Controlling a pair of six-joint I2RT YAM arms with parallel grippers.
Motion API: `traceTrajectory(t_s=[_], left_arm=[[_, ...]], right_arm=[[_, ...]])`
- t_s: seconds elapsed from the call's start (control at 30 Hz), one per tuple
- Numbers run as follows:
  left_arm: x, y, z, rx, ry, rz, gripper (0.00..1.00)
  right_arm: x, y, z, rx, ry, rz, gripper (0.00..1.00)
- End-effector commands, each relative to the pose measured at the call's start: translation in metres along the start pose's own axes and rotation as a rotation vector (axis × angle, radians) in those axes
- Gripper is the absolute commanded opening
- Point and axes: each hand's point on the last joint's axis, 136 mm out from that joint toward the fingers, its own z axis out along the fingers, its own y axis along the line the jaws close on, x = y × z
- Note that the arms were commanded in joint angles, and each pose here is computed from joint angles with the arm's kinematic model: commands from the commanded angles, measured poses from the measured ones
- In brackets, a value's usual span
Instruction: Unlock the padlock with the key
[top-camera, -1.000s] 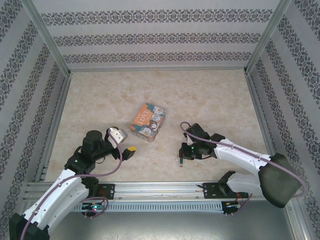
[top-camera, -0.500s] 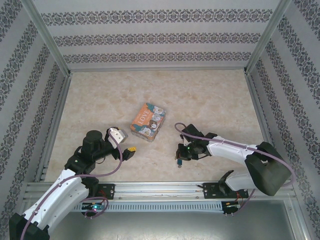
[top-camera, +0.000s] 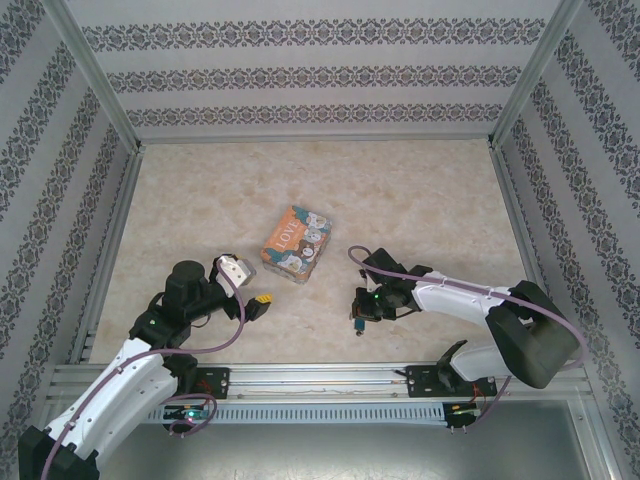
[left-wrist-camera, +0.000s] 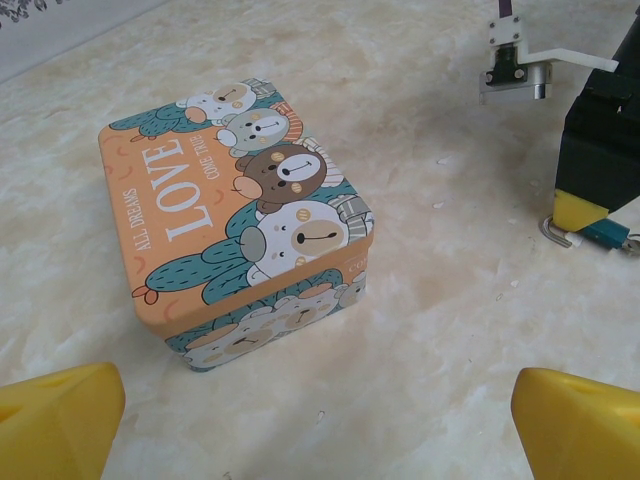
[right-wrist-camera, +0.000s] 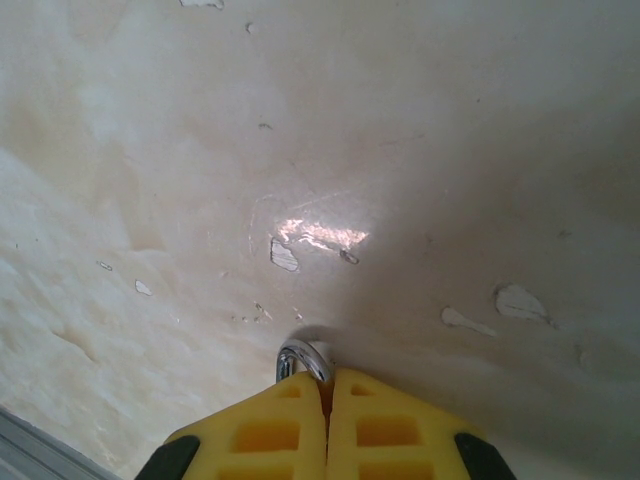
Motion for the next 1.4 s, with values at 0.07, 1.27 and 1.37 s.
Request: traceTrajectory(t_s=[0.07,1.27,1.37], left_arm=[[-0.004,0.0,0.0,0.005,-0.028,0.031,0.99],[0.0,0.003,0.003,-0.009,-0.015,0.036,0.99],[0.001,0.004,0.003,-0.011,-0.012,0.035,0.99]], right_arm=[[-0.004,0.001,-0.008,-0.01,-0.02,-0.002,0.11],[-0.119,-0.028,-0.194,0.194,-0.83,-0.177,0.77],[-0.128,-0.038,-0.209,0.256,-0.888,-0.202,0.87]])
